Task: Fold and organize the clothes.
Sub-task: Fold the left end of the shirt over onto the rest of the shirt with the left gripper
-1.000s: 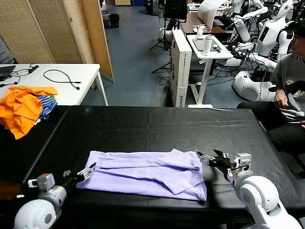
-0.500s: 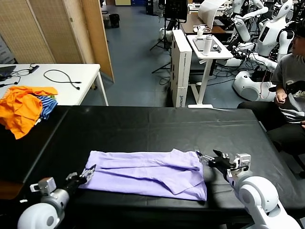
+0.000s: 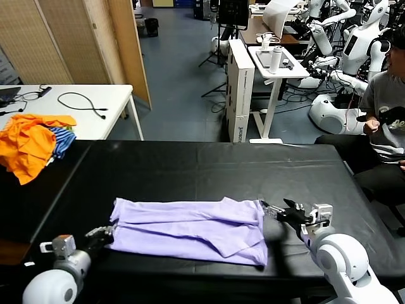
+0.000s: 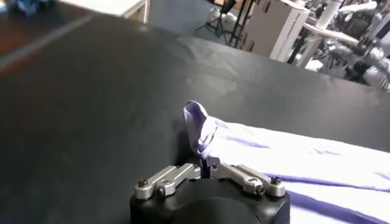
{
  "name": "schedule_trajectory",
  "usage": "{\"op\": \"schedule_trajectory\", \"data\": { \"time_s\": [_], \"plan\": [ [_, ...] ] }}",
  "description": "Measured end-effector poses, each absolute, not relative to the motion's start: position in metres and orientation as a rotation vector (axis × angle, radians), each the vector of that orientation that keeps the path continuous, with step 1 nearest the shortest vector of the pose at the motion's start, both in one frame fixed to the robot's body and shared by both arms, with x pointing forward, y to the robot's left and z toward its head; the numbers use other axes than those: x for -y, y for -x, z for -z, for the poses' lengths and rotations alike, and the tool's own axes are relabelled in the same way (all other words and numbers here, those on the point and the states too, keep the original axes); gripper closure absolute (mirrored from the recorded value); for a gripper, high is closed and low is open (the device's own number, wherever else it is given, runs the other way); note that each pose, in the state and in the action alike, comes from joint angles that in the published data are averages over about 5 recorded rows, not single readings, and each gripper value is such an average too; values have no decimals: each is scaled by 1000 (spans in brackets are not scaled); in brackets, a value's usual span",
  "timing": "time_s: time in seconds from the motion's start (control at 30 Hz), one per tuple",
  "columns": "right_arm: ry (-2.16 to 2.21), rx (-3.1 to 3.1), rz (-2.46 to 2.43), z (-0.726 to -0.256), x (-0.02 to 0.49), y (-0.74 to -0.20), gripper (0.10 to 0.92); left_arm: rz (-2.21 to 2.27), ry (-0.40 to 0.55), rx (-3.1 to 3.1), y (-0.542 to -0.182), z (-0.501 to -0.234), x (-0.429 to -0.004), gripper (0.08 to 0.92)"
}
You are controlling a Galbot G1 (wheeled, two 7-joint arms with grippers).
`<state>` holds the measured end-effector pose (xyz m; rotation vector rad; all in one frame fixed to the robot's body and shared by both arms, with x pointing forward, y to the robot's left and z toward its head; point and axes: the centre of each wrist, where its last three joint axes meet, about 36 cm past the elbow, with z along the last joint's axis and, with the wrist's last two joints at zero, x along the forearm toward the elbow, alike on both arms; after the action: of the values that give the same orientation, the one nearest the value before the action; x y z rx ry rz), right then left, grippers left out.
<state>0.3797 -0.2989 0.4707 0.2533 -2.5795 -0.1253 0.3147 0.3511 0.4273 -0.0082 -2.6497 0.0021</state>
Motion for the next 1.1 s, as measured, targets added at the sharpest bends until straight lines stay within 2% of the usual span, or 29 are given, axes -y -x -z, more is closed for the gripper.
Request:
{"op": "schedule_trajectory", "data": {
  "time_s": [0.27, 0.43, 0.6, 0.83, 1.1],
  "plan": [
    [-247, 2578, 142, -467, 298, -376, 115, 562, -128, 2705, -310, -446, -383, 820],
    [-240, 2582, 152, -465, 297, -370, 115, 547, -125, 2717, -302, -456, -371, 820],
    [-223, 2609, 155, -463, 301, -365, 115, 262, -38, 2756, -296, -469, -326, 820],
    [-255, 2689, 161, -456, 308, -355, 115, -112, 185, 2756, -290, -482, -258, 820],
    [-265, 2693, 144, -449, 305, -343, 115, -290, 358, 2725, -289, -479, -215, 820]
  ]
}}
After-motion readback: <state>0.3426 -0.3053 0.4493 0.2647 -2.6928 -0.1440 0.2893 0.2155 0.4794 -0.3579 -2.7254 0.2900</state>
